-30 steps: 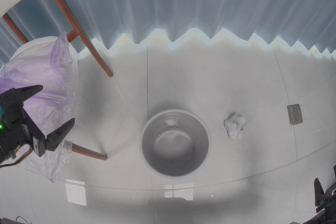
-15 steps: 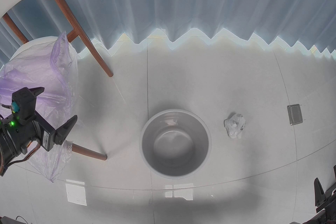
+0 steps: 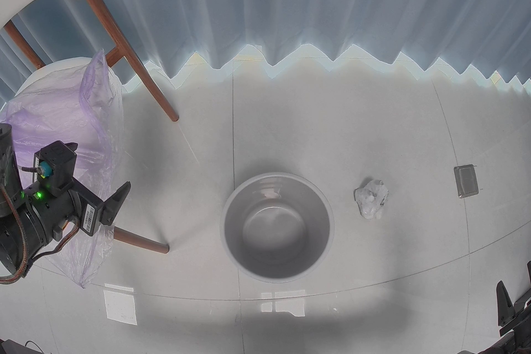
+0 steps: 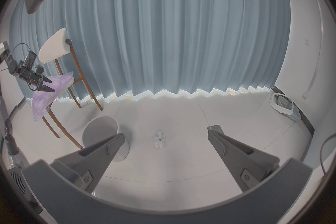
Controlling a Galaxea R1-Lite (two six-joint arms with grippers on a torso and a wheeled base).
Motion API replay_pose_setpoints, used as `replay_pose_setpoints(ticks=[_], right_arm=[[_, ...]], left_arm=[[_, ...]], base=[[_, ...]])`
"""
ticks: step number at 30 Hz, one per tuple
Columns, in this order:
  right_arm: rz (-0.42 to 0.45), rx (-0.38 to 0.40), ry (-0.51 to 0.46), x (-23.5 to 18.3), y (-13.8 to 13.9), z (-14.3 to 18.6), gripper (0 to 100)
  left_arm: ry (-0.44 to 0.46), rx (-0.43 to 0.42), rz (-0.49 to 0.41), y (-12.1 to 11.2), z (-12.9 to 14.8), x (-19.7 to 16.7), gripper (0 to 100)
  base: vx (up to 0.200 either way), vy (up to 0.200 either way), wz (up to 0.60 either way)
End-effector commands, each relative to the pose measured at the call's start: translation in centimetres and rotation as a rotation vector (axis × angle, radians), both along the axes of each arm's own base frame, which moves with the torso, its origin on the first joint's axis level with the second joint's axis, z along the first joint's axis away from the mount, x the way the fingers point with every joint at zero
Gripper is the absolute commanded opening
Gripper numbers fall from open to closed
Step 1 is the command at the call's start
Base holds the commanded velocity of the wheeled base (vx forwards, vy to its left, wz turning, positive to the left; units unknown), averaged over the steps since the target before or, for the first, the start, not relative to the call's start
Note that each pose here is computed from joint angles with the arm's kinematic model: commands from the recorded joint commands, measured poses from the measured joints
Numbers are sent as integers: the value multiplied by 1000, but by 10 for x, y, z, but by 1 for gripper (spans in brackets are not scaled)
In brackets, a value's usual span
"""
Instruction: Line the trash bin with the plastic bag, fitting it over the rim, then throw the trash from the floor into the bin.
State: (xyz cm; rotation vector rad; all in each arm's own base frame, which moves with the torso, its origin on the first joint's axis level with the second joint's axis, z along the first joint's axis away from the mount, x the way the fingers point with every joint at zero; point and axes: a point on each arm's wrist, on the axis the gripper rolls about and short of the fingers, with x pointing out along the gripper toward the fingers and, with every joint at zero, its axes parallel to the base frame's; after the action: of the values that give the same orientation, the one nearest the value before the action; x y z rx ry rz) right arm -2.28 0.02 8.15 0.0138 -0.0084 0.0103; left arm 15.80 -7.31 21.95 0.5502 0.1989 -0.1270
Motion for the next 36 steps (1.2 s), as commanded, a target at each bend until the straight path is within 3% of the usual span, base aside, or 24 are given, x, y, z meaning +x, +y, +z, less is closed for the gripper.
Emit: replay_pose_setpoints(ticks=[1, 23, 36], right_arm=[[1, 0, 2, 0, 0, -5, 100], [2, 0, 2, 0, 0, -5, 100], [2, 0, 2, 0, 0, -5, 100]], left_arm=[[26, 5, 15, -2, -5, 6, 100], [61, 22, 148, 1, -17, 34, 100], [44, 19, 182, 2, -21, 51, 100]], base=[[0, 0, 0], [0, 0, 0], [0, 0, 0]])
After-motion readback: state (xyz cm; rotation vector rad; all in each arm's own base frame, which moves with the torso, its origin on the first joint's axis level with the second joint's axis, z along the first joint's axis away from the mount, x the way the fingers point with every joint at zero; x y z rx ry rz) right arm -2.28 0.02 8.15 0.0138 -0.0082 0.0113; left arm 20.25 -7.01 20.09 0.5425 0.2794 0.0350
